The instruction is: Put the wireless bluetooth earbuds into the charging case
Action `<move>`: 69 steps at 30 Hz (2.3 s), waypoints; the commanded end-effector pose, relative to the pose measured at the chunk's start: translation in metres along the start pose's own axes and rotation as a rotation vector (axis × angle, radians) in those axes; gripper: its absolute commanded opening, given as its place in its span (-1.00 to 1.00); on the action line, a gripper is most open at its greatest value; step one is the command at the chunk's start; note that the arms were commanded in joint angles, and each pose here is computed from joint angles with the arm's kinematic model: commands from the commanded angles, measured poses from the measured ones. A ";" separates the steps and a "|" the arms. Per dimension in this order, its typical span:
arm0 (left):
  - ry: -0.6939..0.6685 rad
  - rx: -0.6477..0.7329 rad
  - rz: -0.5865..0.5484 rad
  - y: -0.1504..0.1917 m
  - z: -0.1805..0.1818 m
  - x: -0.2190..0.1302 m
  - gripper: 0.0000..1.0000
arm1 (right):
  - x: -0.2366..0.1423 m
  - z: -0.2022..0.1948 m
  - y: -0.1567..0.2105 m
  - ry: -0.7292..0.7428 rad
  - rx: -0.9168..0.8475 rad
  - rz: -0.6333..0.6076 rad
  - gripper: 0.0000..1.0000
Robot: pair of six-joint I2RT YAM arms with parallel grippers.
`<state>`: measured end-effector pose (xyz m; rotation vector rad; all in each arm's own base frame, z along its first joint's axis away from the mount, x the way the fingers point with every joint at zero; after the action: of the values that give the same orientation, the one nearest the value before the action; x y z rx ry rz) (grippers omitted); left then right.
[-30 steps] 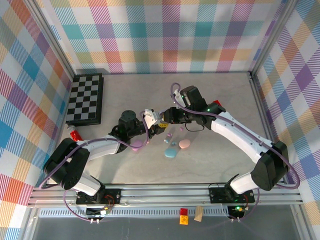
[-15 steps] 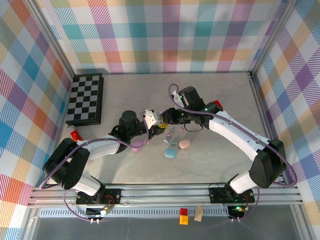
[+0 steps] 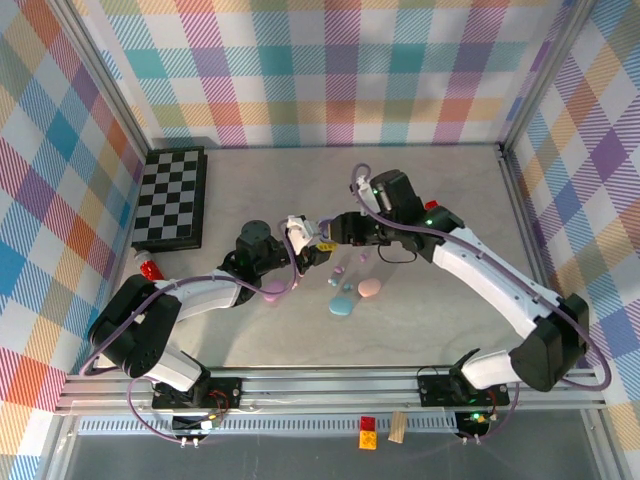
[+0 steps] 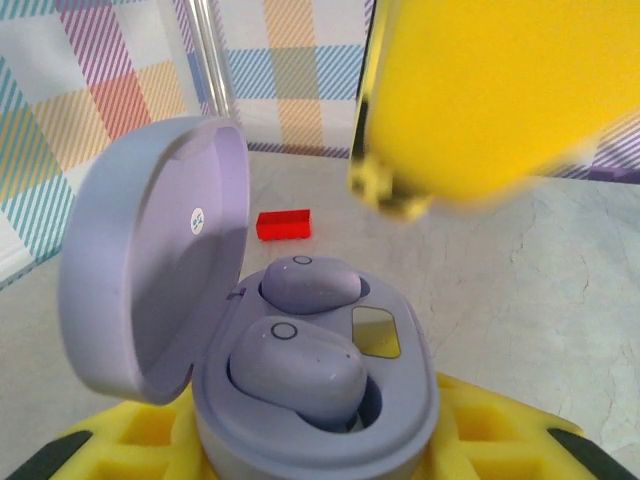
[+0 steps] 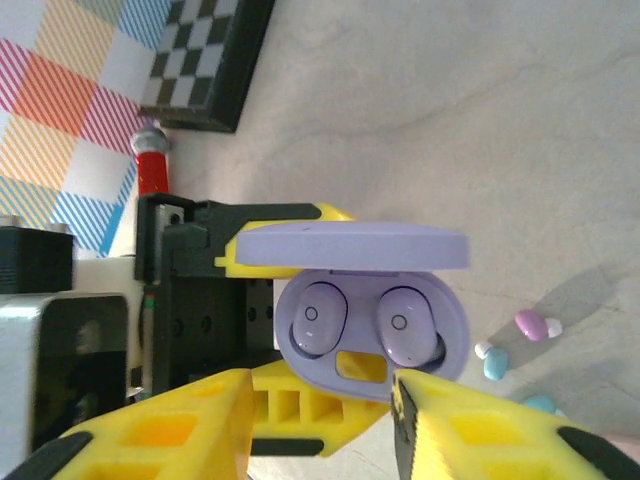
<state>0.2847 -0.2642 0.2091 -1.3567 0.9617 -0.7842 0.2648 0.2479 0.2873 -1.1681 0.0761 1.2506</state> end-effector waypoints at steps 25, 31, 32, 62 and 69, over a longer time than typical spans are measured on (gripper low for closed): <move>0.038 0.033 -0.090 -0.031 -0.003 -0.001 -0.29 | 0.009 -0.034 -0.023 0.056 0.065 0.007 0.30; 0.015 0.008 -0.115 -0.042 0.004 0.003 -0.29 | -0.008 -0.032 -0.022 0.045 0.097 -0.035 0.30; 0.010 0.006 -0.119 -0.044 0.004 0.003 -0.29 | -0.010 -0.032 -0.022 0.036 0.105 -0.042 0.32; 0.141 -0.073 -0.245 -0.085 -0.010 -0.001 -0.28 | -0.007 -0.004 -0.032 -0.562 0.390 -0.073 -0.53; 0.101 -0.090 -0.196 -0.077 -0.003 0.003 0.27 | -0.006 -0.013 -0.032 -0.509 0.365 -0.113 -0.72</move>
<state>0.2888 -0.2765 0.2691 -1.5300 1.0050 -0.9459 0.2919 0.2431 0.2968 -0.4610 -0.0738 1.3683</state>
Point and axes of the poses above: each hand's point on the last joint's axis, 136 mm out from that joint toward the fingers, its own x axis out along the fingers, its own z axis along the line the jaws close on, y = z × x, the point moved 5 cm from there along -x, back along the fingers, and after that the axes turned 9 degrees about -x, right-handed, at the moved point
